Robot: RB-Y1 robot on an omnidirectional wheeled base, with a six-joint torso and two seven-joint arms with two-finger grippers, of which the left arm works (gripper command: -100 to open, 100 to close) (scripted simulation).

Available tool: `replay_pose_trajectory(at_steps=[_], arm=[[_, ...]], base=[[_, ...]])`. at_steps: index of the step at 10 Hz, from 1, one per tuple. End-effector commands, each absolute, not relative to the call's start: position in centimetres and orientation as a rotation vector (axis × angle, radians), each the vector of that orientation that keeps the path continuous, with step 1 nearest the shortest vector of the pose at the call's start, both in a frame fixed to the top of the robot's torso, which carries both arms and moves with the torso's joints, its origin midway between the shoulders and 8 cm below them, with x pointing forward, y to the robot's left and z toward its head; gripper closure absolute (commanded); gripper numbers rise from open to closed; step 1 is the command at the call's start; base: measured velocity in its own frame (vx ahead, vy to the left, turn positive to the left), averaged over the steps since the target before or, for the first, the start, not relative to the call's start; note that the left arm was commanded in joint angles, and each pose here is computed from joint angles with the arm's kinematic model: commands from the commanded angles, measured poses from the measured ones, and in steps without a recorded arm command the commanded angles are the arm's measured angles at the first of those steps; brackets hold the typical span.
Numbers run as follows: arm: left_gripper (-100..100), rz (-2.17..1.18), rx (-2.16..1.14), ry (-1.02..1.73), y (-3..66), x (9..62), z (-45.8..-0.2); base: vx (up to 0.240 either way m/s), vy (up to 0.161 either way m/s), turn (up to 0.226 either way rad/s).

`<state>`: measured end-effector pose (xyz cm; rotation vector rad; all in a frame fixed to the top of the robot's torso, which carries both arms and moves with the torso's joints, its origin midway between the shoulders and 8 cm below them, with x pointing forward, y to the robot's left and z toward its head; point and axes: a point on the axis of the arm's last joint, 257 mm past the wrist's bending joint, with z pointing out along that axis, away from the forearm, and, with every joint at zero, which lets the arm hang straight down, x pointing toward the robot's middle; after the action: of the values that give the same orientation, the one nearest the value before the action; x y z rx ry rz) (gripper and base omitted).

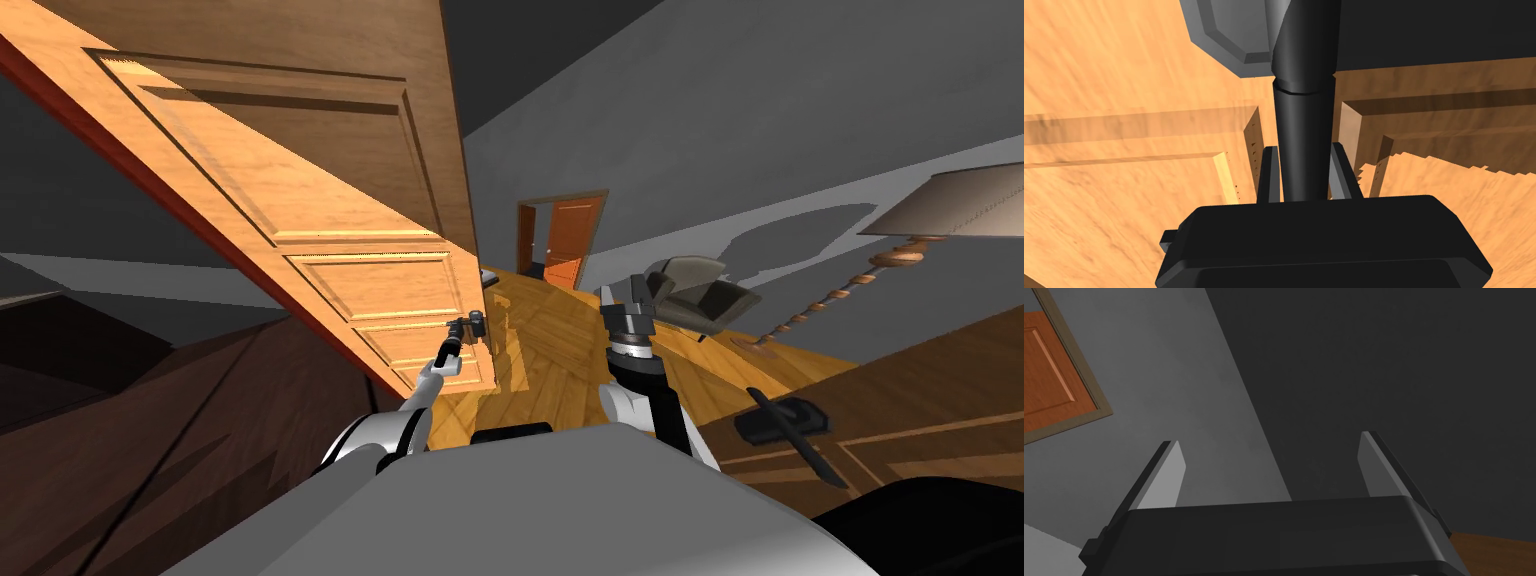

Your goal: Push the door open

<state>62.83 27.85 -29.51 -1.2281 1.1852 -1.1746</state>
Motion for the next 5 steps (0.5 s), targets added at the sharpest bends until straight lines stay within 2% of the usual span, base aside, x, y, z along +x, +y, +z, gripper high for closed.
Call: replay_pose_trajectory(at_steps=[1, 2, 4, 5], arm=[[100, -1.176, -1.23, 1.177, 27.9, 62.9, -29.3], [100, -1.172, -1.233, 1.172, 28.2, 62.9, -29.3], [100, -1.144, -1.245, 1.157, 30.1, 62.5, -29.5], [100, -1.137, -1.249, 1.149, 30.6, 62.5, -29.5]], base=[[0.126, -0.138, 0.058], [0.131, -0.104, 0.055], [0.083, -0.038, 0.057], [0.16, -0.088, 0.064]])
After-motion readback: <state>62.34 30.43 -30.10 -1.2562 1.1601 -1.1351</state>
